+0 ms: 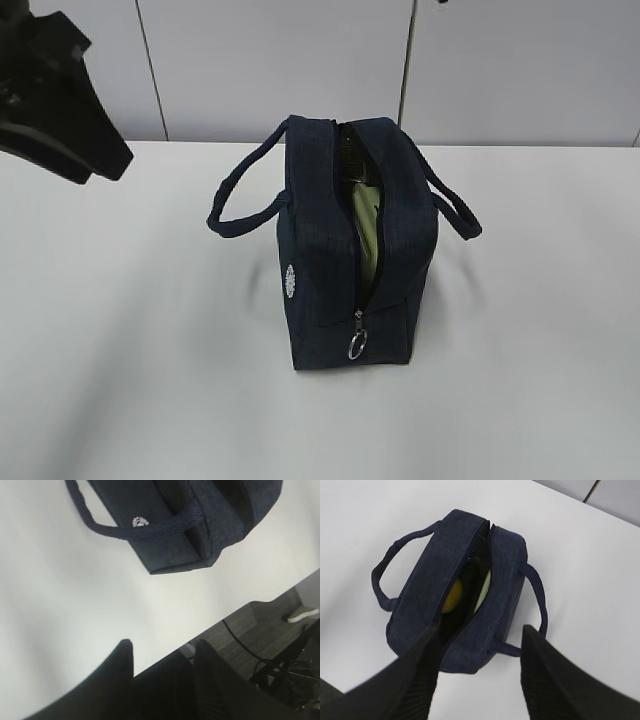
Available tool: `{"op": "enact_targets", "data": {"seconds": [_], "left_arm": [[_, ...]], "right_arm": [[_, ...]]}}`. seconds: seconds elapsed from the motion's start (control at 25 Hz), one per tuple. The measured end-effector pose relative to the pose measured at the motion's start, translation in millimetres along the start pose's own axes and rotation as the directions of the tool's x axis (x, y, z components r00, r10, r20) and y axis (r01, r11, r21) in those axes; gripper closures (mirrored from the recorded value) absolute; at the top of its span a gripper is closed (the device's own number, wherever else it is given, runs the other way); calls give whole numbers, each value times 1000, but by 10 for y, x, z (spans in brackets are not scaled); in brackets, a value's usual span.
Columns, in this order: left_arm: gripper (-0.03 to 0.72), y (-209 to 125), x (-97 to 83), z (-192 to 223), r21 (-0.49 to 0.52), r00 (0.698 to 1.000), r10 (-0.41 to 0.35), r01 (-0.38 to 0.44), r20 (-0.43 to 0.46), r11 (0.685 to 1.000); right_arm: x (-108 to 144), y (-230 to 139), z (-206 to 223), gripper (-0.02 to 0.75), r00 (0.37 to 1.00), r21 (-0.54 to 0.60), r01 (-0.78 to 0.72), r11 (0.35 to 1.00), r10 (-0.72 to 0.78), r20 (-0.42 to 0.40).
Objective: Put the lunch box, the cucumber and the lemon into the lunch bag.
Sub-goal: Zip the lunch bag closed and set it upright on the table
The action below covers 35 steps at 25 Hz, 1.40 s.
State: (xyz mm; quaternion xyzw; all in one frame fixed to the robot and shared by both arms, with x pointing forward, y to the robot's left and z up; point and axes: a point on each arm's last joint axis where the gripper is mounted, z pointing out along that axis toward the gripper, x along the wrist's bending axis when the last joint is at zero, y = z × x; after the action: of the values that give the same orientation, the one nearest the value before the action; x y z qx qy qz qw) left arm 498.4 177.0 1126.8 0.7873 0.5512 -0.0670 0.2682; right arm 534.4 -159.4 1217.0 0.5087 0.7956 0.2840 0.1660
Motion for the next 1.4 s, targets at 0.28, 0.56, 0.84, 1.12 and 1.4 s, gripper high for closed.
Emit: {"op": "enact_targets", "data": {"seconds": [0.28, 0.56, 0.84, 1.12, 1.4], "left_arm": [[448, -81, -106, -116, -16, 1000, 7, -7, -12, 1000], [450, -81, -100, -116, -16, 1000, 7, -8, -18, 1000], [450, -110, -184, -69, 8, 997, 66, -66, -47, 998], [450, -152, -324, -11, 34, 990, 132, -130, -47, 991], [451, -153, -310, -10, 37, 987, 145, -143, -71, 989]], "right_arm": [[55, -535, -320, 350, 1000, -166, 9, 986, -11, -15], [39, -1309, -346, 369, 1000, -295, -5, 955, -2, -23], [32, -1775, -150, 369, 998, -316, 64, 947, -70, -8], [106, -2076, 198, 370, 992, -293, 9, 956, -45, -116], [196, -2364, 448, 370, 970, -284, -55, 957, -16, -243]]}}
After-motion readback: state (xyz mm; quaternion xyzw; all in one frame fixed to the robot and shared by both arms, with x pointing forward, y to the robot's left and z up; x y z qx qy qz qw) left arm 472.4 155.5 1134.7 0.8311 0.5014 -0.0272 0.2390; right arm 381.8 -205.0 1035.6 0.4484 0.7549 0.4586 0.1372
